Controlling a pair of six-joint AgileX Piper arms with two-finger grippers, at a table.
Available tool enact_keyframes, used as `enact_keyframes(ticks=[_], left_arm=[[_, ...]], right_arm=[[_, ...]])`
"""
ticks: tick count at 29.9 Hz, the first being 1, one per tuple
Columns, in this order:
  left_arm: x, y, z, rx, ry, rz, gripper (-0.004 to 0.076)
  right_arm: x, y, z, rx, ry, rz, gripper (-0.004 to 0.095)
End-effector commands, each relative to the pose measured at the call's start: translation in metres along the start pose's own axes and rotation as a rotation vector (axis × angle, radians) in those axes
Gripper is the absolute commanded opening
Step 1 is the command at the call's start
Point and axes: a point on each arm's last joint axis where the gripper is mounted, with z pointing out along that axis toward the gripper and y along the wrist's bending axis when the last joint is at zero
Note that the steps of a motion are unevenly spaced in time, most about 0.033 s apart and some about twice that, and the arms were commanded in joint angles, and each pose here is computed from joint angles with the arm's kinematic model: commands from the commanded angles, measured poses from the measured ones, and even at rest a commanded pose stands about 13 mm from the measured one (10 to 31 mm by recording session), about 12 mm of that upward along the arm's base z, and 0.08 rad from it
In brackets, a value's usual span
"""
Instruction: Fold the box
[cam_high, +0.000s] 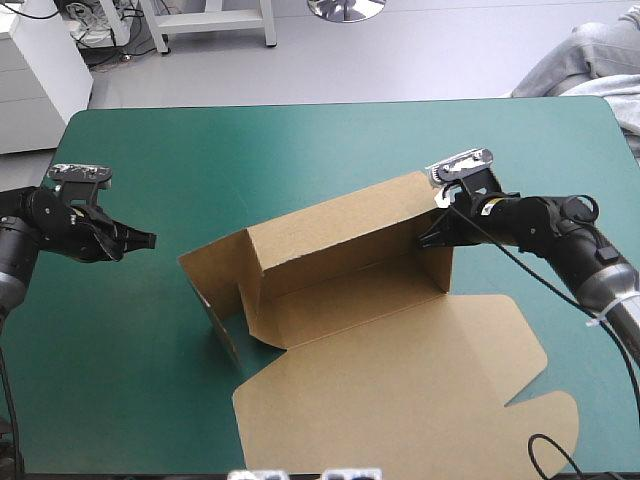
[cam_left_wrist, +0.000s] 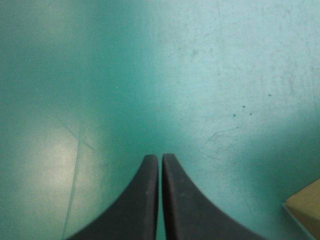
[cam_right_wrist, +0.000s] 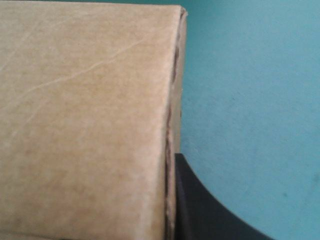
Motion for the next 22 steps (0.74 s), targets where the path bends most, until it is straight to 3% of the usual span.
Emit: enact_keyframes(ticks=[1, 8, 15, 22], left_arm=[[-0.007, -0.001, -0.017, -0.007, -0.098, -0.007, 0.0009], [-0.008, -0.001, -0.017, -0.014, -0.109, -0.005, 0.0009], [-0.007, -0.001, -0.017, -0.011, -0.104, -0.008, 0.0009], [-0.006, -0.001, -0.017, -0.006, -0.09, -0.009, 0.0007]], right_arm=[[-0.013, -0.004, -0.034, 0.063, 0.085, -0.006, -0.0019], [-0.029, -0.006, -0.034, 0.023, 0.262, 0.014, -0.0019], [-0.06, -0.019, 0.014, 0.006, 0.367, 0.036, -0.0019], [-0.093, -0.035, 0.074, 0.018, 0.337, 0.082, -0.0019]])
